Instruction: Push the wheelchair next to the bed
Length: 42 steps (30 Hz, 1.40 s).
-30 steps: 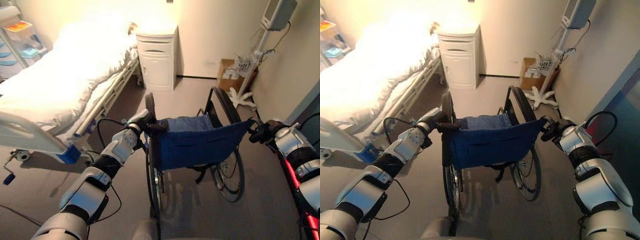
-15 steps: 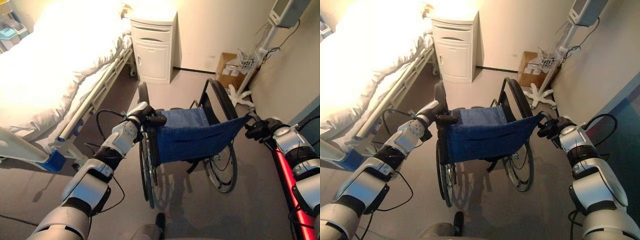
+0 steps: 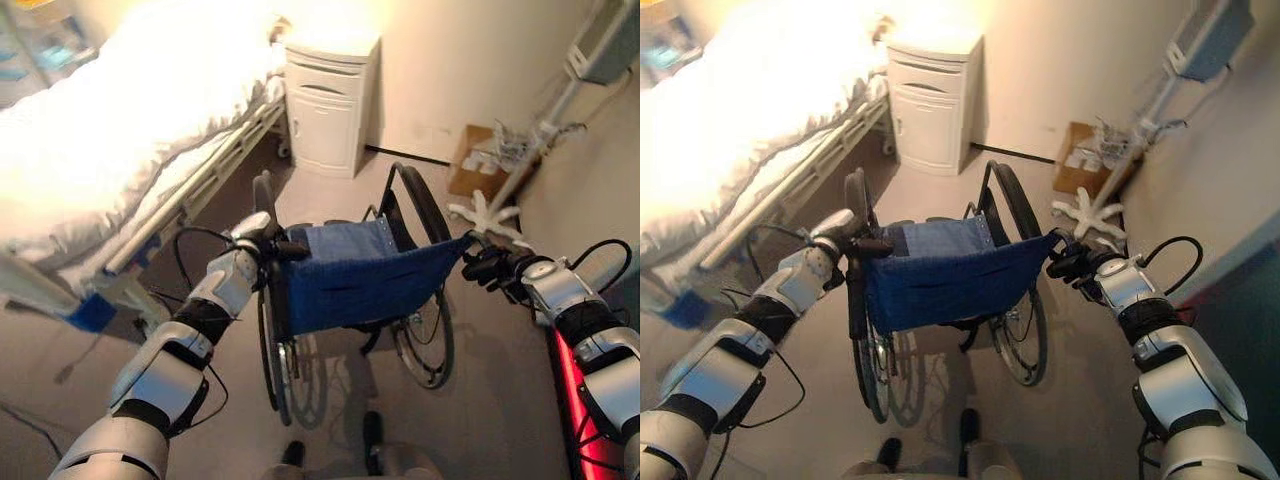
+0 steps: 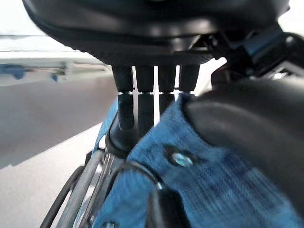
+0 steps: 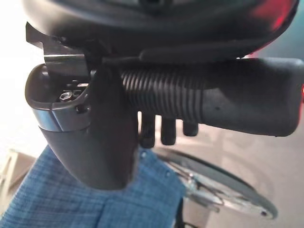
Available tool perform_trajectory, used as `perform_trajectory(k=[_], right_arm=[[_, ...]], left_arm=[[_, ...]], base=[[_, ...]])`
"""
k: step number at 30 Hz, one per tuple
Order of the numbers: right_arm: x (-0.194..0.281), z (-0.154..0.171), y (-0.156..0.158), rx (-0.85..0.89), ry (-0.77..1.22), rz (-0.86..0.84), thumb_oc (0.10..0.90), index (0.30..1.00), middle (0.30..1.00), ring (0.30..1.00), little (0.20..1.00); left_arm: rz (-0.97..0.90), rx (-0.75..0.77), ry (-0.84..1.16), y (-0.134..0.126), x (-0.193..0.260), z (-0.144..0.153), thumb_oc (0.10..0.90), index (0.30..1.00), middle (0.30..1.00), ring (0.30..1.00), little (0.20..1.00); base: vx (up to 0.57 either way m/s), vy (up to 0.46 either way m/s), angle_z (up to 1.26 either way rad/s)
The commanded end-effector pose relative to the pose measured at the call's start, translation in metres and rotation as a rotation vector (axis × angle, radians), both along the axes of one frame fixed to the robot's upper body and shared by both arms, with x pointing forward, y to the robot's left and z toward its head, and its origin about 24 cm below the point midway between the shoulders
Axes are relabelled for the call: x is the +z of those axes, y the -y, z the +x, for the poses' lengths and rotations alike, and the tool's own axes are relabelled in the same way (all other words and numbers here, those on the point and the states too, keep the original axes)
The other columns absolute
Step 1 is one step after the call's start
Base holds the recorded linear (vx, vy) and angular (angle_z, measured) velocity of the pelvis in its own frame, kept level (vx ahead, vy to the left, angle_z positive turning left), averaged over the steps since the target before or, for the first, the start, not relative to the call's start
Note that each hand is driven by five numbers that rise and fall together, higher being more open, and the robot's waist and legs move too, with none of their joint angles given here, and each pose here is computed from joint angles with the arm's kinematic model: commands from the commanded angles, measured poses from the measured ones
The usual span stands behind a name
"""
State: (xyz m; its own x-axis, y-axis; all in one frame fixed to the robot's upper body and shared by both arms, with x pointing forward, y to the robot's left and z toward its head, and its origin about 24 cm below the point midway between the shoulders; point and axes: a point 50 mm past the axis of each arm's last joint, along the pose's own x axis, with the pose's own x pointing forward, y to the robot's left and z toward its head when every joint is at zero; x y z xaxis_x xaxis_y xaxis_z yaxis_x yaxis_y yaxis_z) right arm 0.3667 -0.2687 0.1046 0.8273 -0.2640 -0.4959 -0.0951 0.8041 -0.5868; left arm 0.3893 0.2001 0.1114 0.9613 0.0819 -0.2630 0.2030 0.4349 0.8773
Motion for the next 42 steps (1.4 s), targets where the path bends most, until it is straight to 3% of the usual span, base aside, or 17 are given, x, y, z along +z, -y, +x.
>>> perform_trajectory(k=[1,11,15,22,30,36,42], right_arm=[[-0.017,0.008,-0.091,0.187,0.036,0.477,0.4,0.3,0.3,0.3,0.3],[0.002,0.019,-0.091,0.083,0.146,0.619,0.4,0.3,0.3,0.3,0.3],[-0.011,0.013,-0.1,0.071,0.123,0.665,0.4,0.3,0.3,0.3,0.3],[-0.032,0.004,-0.098,0.046,0.085,0.626,0.4,0.3,0.3,0.3,0.3],[-0.041,0.0,-0.084,-0.017,0.108,0.628,0.4,0.3,0.3,0.3,0.3],[-0.044,0.002,-0.102,-0.015,0.102,0.648,0.4,0.3,0.3,0.3,0.3],[-0.05,-0.004,-0.1,-0.031,0.05,0.713,0.4,0.3,0.3,0.3,0.3]], left_arm=[[0.04,-0.069,-0.198,0.021,-0.076,-0.03,0.4,0.3,0.3,0.3,0.3],[0.033,-0.092,-0.027,0.027,-0.038,-0.009,0.4,0.3,0.3,0.3,0.3],[0.008,-0.069,-0.047,0.024,-0.049,-0.015,0.4,0.3,0.3,0.3,0.3],[-0.092,0.008,-0.253,0.014,-0.095,-0.042,0.4,0.3,0.3,0.3,0.3],[-0.038,-0.029,-0.249,0.014,-0.099,-0.045,0.4,0.3,0.3,0.3,0.3],[-0.032,-0.014,-0.242,0.01,-0.102,-0.048,0.4,0.3,0.3,0.3,0.3],[-0.029,0.046,-0.234,-0.011,-0.1,-0.05,0.4,0.3,0.3,0.3,0.3]], base=[[0.27,-0.116,0.55],[0.05,-0.089,0.44],[0.18,-0.071,0.13],[0.18,-0.084,0.02],[0.21,-0.083,0.12],[0.35,0.139,-0.36],[0.3,0.279,-0.45]])
